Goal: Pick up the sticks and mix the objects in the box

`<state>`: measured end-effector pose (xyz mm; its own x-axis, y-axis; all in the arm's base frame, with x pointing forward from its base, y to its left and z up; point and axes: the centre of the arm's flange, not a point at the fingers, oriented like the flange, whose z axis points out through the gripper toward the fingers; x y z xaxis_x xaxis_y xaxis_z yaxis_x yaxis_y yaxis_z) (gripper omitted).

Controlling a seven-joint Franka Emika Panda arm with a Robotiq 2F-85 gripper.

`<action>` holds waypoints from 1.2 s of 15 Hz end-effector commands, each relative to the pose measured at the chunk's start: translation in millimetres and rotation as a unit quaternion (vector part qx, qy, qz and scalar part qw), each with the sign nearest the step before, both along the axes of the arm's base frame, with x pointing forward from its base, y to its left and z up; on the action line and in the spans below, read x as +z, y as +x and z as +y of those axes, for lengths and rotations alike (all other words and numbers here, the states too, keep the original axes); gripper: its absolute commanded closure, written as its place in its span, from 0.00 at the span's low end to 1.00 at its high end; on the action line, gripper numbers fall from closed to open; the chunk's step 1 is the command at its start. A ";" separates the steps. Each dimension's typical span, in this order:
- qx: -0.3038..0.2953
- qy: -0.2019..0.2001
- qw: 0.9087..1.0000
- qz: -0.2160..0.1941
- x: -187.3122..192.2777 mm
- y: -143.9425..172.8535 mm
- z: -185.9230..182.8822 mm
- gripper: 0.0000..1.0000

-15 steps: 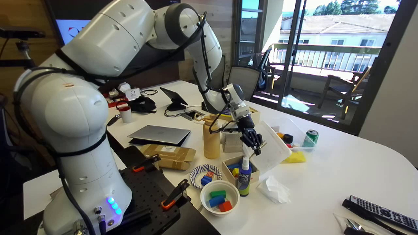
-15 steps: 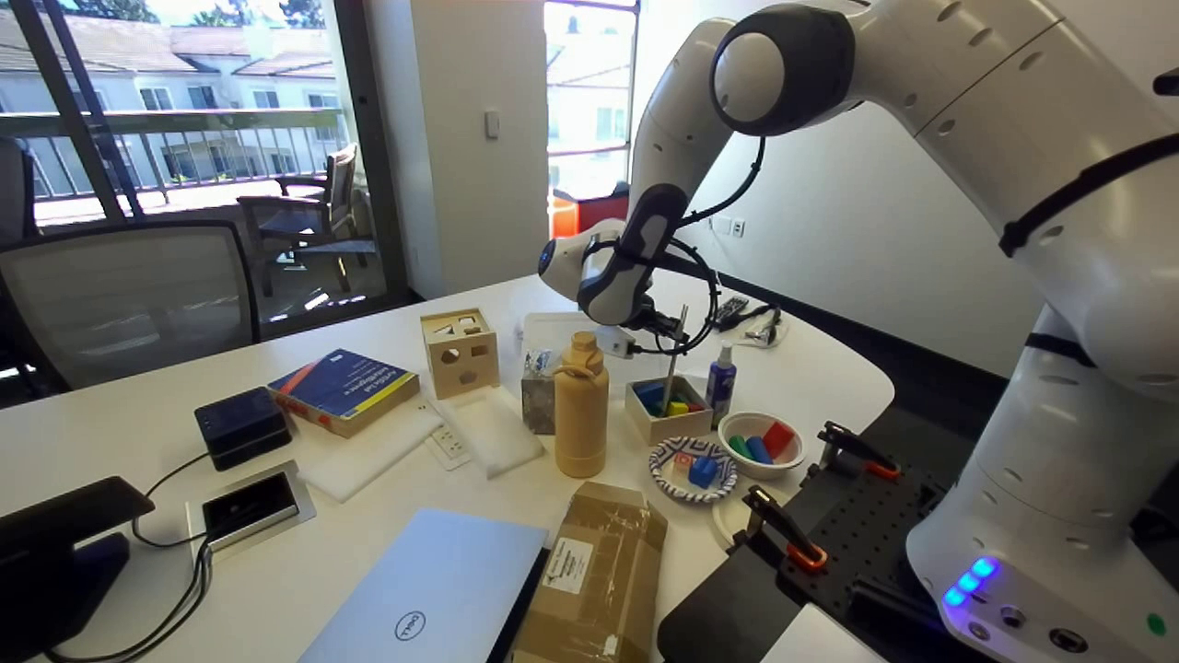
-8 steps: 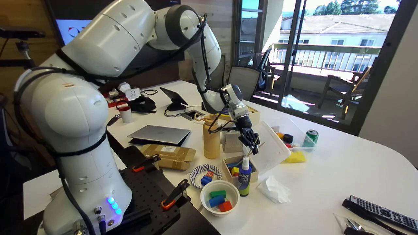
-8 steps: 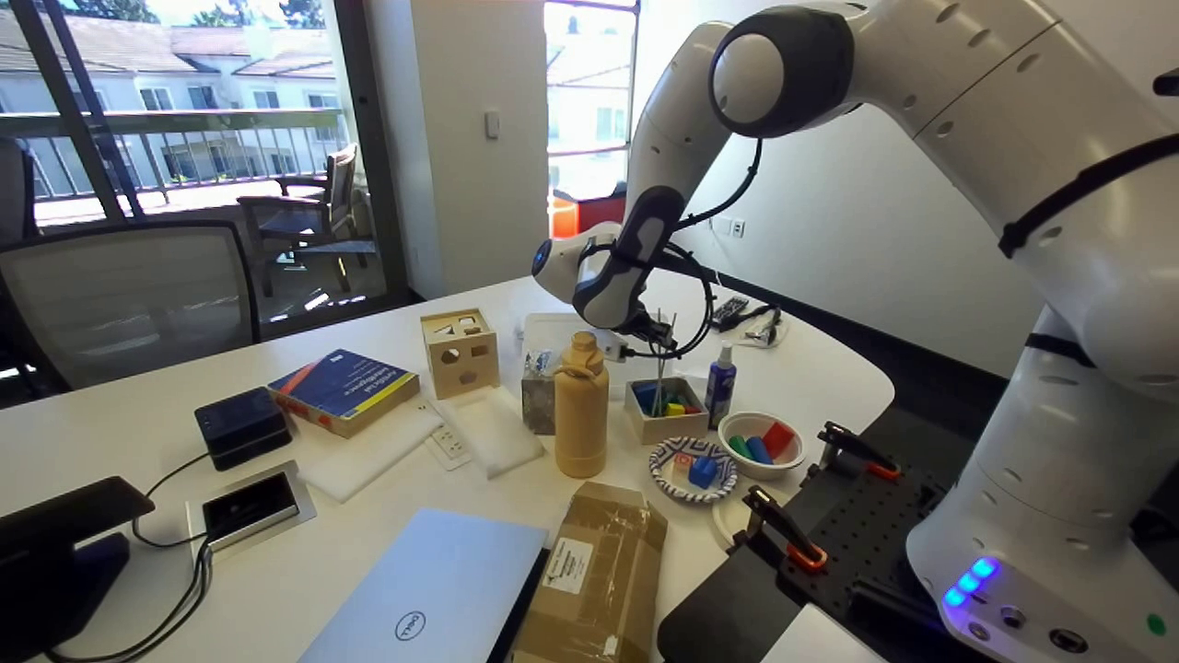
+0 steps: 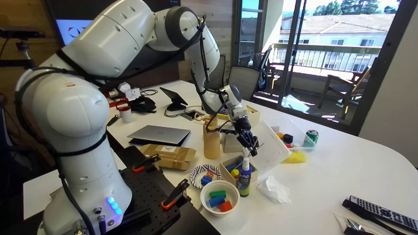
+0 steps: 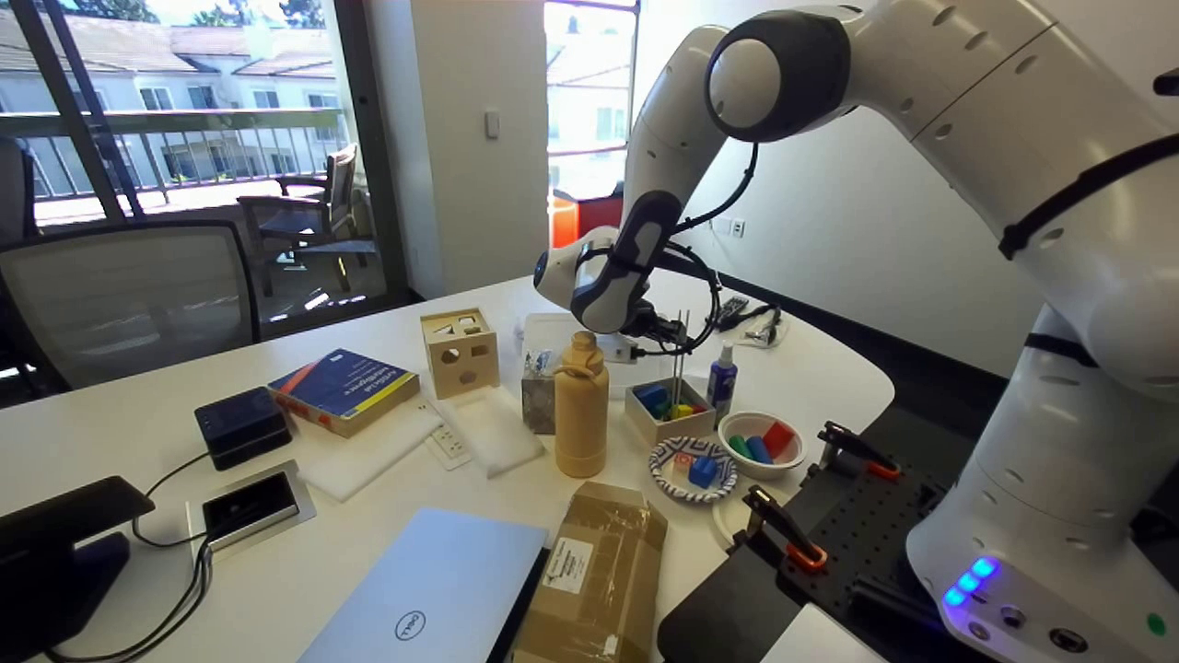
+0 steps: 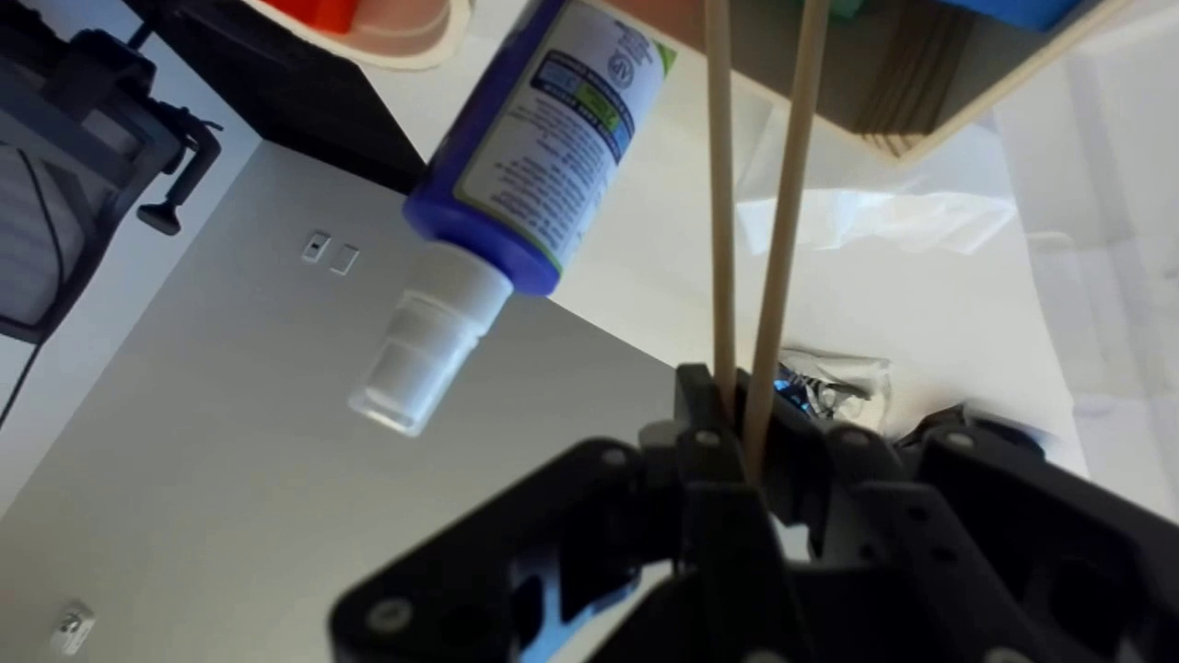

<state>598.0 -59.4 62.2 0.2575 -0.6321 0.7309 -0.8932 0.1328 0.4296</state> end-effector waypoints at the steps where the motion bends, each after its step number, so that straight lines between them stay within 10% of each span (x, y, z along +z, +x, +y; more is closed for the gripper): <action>1: -0.017 -0.025 0.999 -0.013 4.8 2.8 -6.3 0.98; 18: -0.025 0.185 0.981 -0.056 50.4 9.1 -109.5 0.98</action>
